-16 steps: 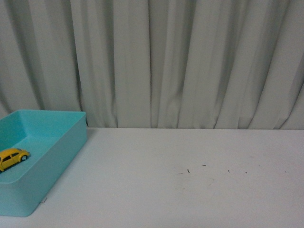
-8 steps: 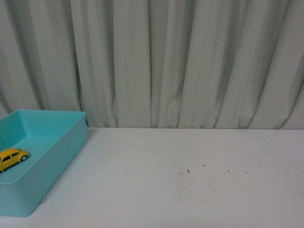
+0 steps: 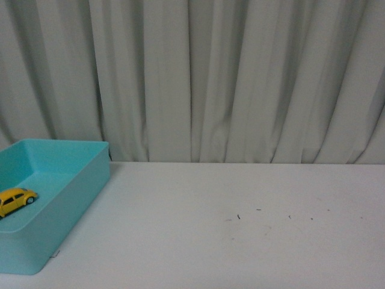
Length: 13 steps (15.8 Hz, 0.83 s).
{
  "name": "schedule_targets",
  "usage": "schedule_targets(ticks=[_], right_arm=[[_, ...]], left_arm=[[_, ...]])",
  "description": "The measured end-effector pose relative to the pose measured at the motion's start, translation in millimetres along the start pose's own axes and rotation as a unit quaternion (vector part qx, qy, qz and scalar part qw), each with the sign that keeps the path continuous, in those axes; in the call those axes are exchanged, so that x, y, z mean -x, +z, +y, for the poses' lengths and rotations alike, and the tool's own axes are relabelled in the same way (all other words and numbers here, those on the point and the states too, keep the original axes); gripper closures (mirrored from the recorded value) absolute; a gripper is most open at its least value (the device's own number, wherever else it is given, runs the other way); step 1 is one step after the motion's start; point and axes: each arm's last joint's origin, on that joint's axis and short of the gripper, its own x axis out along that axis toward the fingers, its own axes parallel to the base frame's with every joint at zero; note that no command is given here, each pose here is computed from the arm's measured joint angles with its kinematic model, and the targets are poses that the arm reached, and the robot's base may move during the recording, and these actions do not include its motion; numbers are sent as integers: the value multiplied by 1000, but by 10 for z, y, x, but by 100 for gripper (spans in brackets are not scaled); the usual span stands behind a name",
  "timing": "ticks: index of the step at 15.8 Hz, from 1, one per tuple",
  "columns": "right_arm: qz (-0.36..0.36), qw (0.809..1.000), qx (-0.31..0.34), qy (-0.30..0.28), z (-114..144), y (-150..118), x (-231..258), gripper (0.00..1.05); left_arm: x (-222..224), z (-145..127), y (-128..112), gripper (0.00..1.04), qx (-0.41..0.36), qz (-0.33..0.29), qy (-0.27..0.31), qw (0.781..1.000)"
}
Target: Wind up and store yellow beetle toy
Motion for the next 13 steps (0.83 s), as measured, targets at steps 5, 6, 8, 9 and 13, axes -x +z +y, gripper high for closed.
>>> schedule_targets(ticks=[5,6,8,9,13], right_arm=[[0,1000,0,0,0,0,0,7],[0,1000,0,0,0,0,0,7],[-1,1000,0,0,0,2,0,7],[-2,1000,0,0,0,3,0,7],[-1,1000,0,0,0,1,0,7]], left_arm=[[0,0,0,7,0,0,0,1000],[0,0,0,7,0,0,0,1000],[0,0,2,7,0,-1,0,1000],[0,0,3,7,0,-2,0,1000],[0,0,1,7,0,0,0,1000]])
